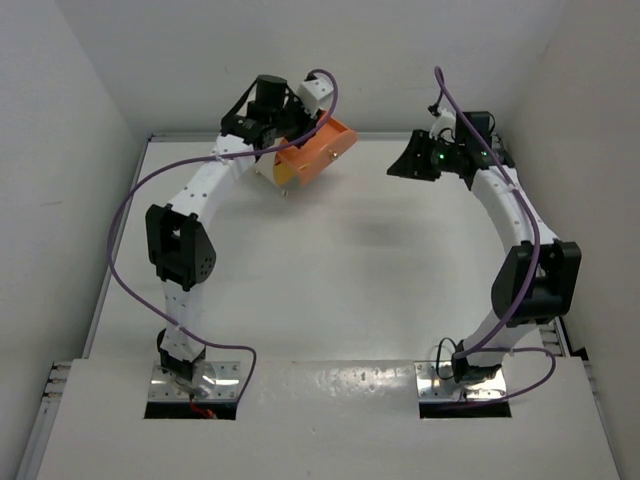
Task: Sort the stationery into containers
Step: Place the pen in the drawer.
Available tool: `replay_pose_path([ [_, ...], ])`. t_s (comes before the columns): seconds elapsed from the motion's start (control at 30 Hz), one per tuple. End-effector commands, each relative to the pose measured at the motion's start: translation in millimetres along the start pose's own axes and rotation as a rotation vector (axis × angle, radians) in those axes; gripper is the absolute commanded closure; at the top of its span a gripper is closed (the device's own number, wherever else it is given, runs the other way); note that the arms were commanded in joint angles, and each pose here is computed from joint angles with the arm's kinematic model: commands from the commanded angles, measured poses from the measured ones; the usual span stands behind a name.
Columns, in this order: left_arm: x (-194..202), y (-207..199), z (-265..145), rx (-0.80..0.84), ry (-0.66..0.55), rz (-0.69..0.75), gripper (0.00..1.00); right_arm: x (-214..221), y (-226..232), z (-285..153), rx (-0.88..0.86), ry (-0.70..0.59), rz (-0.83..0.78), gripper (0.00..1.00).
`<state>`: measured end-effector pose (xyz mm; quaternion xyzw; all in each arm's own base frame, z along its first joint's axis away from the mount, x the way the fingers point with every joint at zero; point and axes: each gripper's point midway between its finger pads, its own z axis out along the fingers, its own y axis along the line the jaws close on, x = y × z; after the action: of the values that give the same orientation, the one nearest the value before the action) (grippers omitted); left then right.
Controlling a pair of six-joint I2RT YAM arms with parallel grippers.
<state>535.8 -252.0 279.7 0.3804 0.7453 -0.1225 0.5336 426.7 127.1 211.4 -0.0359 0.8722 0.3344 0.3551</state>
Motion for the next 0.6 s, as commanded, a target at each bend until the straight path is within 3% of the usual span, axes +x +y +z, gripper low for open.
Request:
replay_pose_path([
  [0.0, -4, 10, -4, -0.016, -0.015, 0.008, 0.7, -24, 17, 4, -0.03, -0.047, -0.075, 0.54],
  [0.13, -13, 13, -8, -0.022, -0.025, 0.017, 0.51, -30, 21, 6, -0.036, -0.052, -0.082, 0.54],
  [0.17, -22, 15, -14, -0.034, -0.042, 0.016, 0.42, -31, 21, 9, -0.033, -0.052, -0.074, 0.55],
  [0.23, -37, 23, -24, -0.064, -0.08, 0.009, 0.4, -35, 25, 12, -0.046, -0.068, -0.078, 0.56],
  [0.4, -100, 54, -71, -0.188, -0.267, -0.051, 0.42, -36, 39, 27, -0.09, -0.08, -0.024, 0.63],
  [0.57, -103, 83, -89, -0.269, -0.32, -0.134, 0.52, -52, 61, 44, -0.15, -0.114, 0.013, 0.72],
])
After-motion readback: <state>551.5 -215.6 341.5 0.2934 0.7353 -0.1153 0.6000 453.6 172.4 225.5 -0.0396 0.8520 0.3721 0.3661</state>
